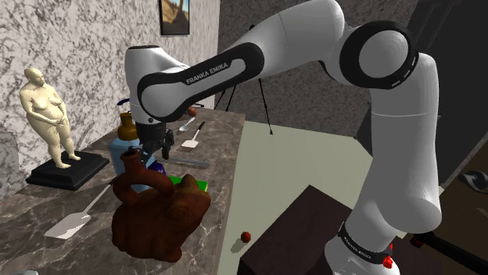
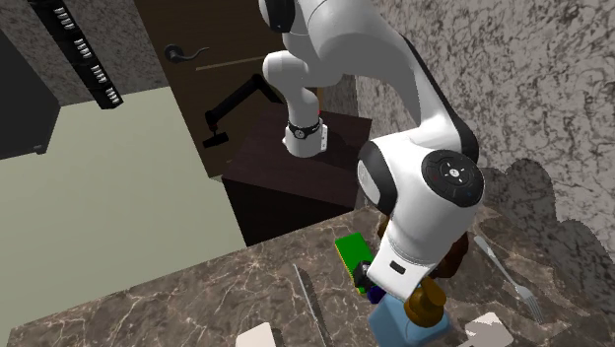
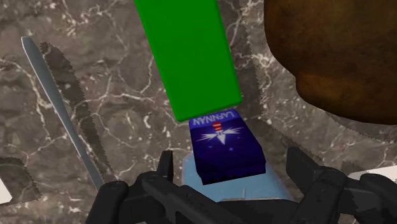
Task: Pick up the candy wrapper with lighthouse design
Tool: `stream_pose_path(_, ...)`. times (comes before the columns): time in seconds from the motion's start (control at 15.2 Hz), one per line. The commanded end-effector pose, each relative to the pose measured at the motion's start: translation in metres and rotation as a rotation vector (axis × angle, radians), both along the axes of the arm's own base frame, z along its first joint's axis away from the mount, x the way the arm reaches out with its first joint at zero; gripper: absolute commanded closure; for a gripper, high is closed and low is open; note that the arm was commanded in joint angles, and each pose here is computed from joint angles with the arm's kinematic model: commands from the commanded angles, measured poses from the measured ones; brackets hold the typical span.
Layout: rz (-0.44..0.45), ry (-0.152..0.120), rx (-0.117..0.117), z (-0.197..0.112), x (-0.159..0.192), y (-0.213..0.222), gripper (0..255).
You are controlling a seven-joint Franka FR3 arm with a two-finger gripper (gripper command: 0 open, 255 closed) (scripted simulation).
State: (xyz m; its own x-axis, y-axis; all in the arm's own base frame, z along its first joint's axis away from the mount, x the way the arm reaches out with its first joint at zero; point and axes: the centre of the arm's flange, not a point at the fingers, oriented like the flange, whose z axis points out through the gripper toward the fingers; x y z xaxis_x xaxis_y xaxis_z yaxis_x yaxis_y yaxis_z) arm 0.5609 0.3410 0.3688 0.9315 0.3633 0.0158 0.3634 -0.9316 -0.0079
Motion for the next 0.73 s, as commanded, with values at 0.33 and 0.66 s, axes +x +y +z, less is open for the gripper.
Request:
stream_pose_path(0.33,0.000,0.022,-0.010,-0.0101,0.0015,-0.0030,255)
stream_pose_path(0.66,-0.001,0.022,-0.011,-0.0110,-0.0006,-0.0008,255)
